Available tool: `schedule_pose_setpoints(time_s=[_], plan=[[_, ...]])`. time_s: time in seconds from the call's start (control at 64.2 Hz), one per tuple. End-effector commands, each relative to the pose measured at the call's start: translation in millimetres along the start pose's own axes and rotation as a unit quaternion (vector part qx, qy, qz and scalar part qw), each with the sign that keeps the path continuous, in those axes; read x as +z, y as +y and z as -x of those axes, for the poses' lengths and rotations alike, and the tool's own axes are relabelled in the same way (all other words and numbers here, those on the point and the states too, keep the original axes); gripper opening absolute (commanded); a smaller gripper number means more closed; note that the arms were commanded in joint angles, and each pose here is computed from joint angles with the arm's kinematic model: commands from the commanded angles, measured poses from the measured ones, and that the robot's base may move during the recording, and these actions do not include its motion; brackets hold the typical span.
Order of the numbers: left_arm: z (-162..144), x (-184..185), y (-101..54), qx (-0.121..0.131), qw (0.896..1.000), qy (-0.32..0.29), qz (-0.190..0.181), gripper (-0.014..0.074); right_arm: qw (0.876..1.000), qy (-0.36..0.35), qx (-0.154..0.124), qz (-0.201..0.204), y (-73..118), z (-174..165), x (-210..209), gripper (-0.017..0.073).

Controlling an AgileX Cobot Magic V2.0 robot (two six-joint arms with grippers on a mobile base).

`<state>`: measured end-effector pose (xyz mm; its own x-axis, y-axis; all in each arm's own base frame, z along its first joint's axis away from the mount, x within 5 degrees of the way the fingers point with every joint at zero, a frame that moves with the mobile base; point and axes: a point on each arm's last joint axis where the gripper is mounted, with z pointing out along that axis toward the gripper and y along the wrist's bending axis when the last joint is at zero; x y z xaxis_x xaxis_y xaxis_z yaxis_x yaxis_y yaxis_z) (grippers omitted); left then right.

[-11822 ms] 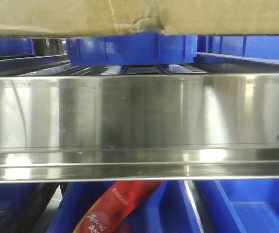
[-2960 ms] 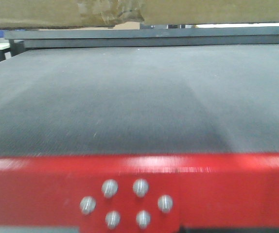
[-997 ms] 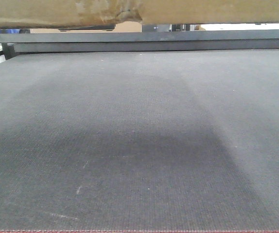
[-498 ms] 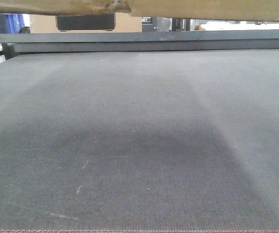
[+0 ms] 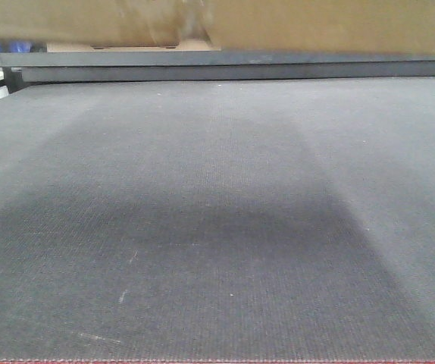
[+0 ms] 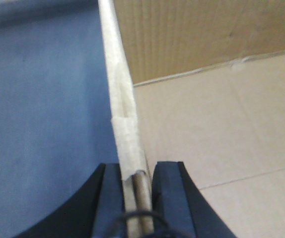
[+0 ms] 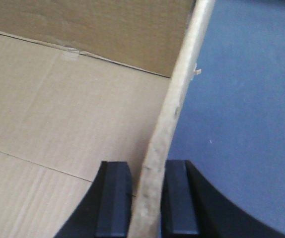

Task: Grab carton from right shelf to conveyor
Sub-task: 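Lower the carton onto the belt and open both grippers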

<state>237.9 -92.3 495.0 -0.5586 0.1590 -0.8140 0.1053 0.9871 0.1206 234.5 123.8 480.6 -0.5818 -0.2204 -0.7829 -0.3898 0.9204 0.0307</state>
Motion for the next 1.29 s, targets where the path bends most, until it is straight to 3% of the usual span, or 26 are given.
schedule_pose_setpoints(time_s=[0.0, 0.202, 0.312, 0.53, 0.607, 0.685, 0.794, 0.841, 0.919, 0.935, 1.137, 1.277], plan=[[0, 20, -8.9, 0.015, 1.000, 0.022, 0.004, -0.0016, 1.000, -0.001, -0.017, -0.007, 0.2, 5, 17, -0.0065], [-12, 81, -27.8, 0.048, 0.996, 0.078, 0.020, -0.0016, 0.997, 0.062, -0.002, -0.040, -18.4, 2, 81, -0.0065], [-21, 112, -29.2, 0.039, 0.995, 0.097, 0.010, -0.0016, 0.995, 0.090, 0.006, -0.051, -28.4, -2, 114, -0.0065], [-37, 161, -12.6, 0.021, 0.992, 0.122, 0.026, -0.0013, 0.991, 0.119, 0.010, -0.058, -37.2, -11, 161, -0.0065], [-40, 171, -9.5, 0.016, 0.991, 0.131, 0.023, 0.0039, 0.991, 0.122, 0.010, -0.058, -37.4, -12, 168, -0.0065], [-43, 179, -9.8, 0.021, 0.990, 0.139, 0.020, 0.0166, 0.991, 0.124, 0.011, -0.056, -37.1, -13, 169, -0.0055], [-44, 183, -10.1, 0.021, 0.989, 0.144, 0.021, 0.0394, 0.991, 0.120, 0.011, -0.056, -37.0, -12, 167, 0.0125], [-44, 183, -10.1, 0.021, 0.989, 0.144, 0.021, 0.0532, 0.991, 0.119, 0.011, -0.056, -37.0, -11, 166, 0.0314], [-43, 181, -9.4, 0.020, 0.989, 0.146, 0.022, 0.0609, 0.991, 0.120, 0.012, -0.056, -36.9, -11, 164, 0.0557], [-43, 180, -9.2, 0.019, 0.989, 0.147, 0.022, 0.0611, 0.991, 0.120, 0.012, -0.056, -36.9, -11, 163, 0.0582], [-32, 143, 0.3, 0.006, 0.993, 0.119, 0.023, 0.0562, 0.993, 0.099, 0.013, -0.056, -36.1, -4, 135, 0.0533], [-21, 98, 16.7, -0.008, 0.997, 0.070, 0.029, 0.0410, 0.996, 0.060, 0.016, -0.059, -37.6, 3, 101, 0.0396]])
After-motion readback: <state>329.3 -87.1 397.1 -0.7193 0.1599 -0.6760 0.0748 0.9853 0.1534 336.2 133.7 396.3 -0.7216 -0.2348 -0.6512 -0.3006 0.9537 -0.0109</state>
